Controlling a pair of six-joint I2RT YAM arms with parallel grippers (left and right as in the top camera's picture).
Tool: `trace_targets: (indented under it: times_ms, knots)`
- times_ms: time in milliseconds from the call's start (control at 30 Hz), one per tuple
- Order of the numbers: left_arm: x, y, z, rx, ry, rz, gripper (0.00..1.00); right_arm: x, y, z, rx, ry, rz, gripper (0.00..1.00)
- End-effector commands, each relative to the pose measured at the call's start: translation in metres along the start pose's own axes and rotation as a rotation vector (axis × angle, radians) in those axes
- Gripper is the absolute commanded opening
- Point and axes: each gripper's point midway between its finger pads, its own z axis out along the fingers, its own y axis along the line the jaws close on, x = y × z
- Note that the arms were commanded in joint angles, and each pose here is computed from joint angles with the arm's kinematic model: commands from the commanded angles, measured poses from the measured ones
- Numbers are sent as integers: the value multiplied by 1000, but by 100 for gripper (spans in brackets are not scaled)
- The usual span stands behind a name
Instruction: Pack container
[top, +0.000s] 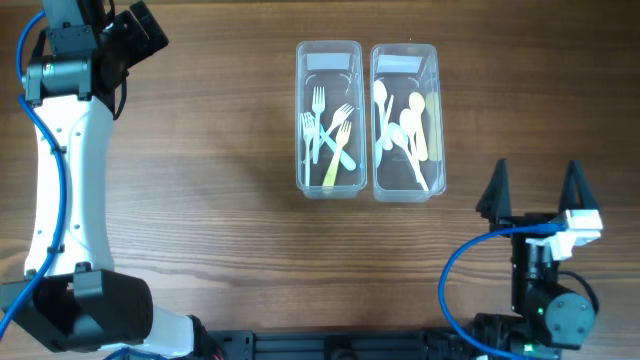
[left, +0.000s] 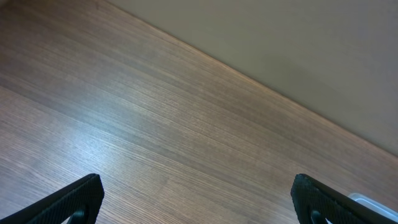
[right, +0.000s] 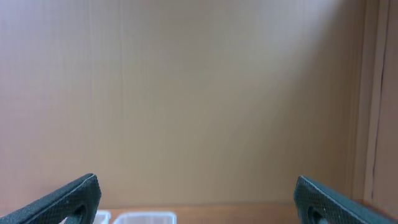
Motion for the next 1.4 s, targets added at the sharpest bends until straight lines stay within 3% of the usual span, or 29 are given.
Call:
trace_targets:
  times_ms: [0, 567, 1067, 1367]
  knots:
    - [0, 0, 2, -5, 1, 0, 100, 15, 4, -6, -27, 4, 48, 100]
    - [0, 0, 2, -5, 1, 0, 100, 45, 14, -16, -69, 40, 128, 100]
    - [0, 0, 2, -5, 1, 0, 100, 67, 23, -19, -118, 130, 32, 100]
    - [0, 0, 2, -5, 1, 0, 100, 116, 19, -29, -94, 338, 52, 100]
